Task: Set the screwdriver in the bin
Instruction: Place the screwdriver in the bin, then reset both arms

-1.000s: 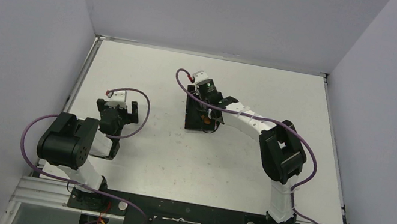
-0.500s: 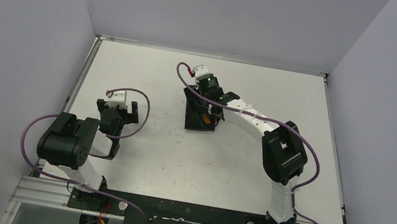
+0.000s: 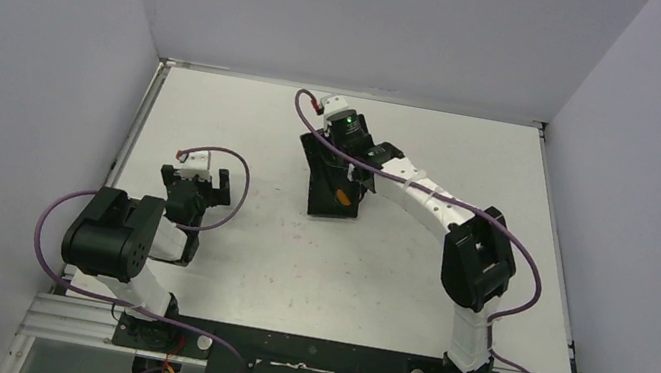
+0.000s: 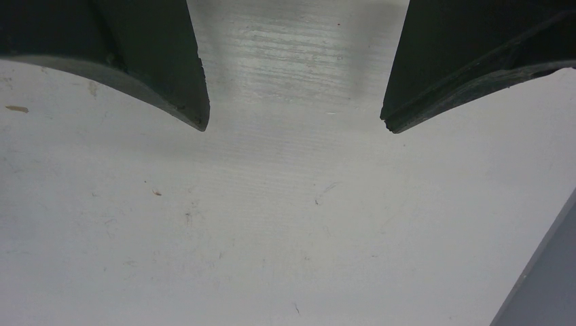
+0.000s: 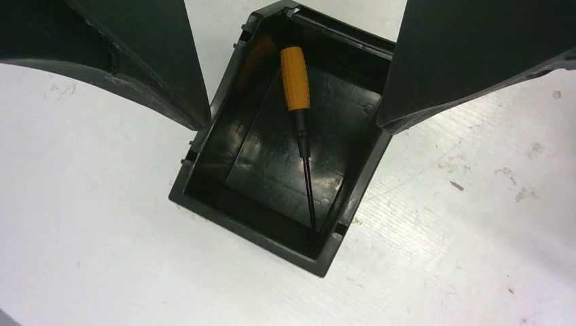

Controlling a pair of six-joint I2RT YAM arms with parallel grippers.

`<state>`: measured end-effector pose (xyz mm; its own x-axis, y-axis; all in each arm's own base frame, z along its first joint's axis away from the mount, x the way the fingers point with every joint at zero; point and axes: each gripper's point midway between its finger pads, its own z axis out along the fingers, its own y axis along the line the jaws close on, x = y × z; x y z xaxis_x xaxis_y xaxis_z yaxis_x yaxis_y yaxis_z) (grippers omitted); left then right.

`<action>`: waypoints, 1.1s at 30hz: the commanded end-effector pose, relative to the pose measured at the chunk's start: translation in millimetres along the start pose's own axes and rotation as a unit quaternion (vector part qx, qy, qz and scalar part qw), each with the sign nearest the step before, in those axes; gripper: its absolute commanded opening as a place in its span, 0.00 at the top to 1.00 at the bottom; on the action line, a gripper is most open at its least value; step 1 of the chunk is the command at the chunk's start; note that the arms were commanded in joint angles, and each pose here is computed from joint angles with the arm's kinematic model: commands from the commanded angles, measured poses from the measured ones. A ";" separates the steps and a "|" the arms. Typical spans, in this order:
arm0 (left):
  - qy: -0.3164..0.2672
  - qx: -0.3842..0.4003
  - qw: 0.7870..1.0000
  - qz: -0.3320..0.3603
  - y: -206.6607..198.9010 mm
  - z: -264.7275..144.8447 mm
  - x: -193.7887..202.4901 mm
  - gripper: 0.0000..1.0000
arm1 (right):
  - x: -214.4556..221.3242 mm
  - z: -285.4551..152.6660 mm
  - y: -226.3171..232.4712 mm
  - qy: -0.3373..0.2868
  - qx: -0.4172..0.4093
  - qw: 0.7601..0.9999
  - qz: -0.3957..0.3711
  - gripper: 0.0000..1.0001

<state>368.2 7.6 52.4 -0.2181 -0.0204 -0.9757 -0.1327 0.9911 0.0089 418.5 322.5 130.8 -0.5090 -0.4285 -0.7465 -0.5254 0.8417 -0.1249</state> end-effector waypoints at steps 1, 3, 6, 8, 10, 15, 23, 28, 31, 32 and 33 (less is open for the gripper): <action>-0.038 0.008 0.999 -0.004 -4.7 6.8 -23.1 0.03 | -64.8 -47.6 -9.5 -0.076 0.011 0.997 0.022 0.00; -0.038 0.008 0.999 -0.004 -4.7 6.9 -23.1 0.03 | -79.8 -57.9 -12.8 -0.091 0.014 0.995 0.023 0.00; -0.038 0.008 0.999 -0.004 -4.7 7.1 -22.9 0.03 | -98.4 -72.9 -17.3 -0.107 0.018 0.994 0.023 0.00; -0.038 0.008 0.999 -0.004 -4.7 6.9 -23.2 0.03 | -111.6 -83.6 -21.3 -0.120 0.023 0.992 0.027 0.00; -0.038 0.008 0.999 -0.004 -4.7 6.9 -22.8 0.03 | -122.3 -93.6 -24.3 -0.130 0.026 0.991 0.027 0.00; -0.037 0.008 0.999 -0.004 -4.7 6.9 -22.6 0.03 | -144.0 -113.0 -34.2 -0.156 0.042 0.986 0.034 0.00; -0.038 0.008 0.999 -0.004 -4.7 6.9 -23.2 0.03 | -142.6 -137.6 -63.3 -0.179 0.087 0.979 0.044 0.00; -0.038 0.008 0.999 -0.004 -4.7 6.9 -22.8 0.03 | -135.0 -163.0 -103.3 -0.209 0.094 0.970 0.078 0.00; -0.038 0.008 0.999 -0.004 -4.7 6.9 -23.1 0.03 | -127.0 -177.7 -133.0 -0.221 0.107 0.964 0.100 0.00; -0.038 0.008 0.999 -0.004 -4.8 6.9 -22.9 0.03 | -124.9 -182.9 -142.1 -0.224 0.116 0.962 0.102 0.00; -0.038 0.008 0.999 -0.004 -4.8 6.9 -22.8 0.03 | -123.3 -189.9 -151.3 -0.229 0.125 0.960 0.105 0.00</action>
<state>368.2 7.5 52.2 -0.2185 -0.0204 -0.9756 -0.1324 0.9912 0.0089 431.0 219.8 315.0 -0.3221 -0.1982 -0.9257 -0.2956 0.9500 -0.1006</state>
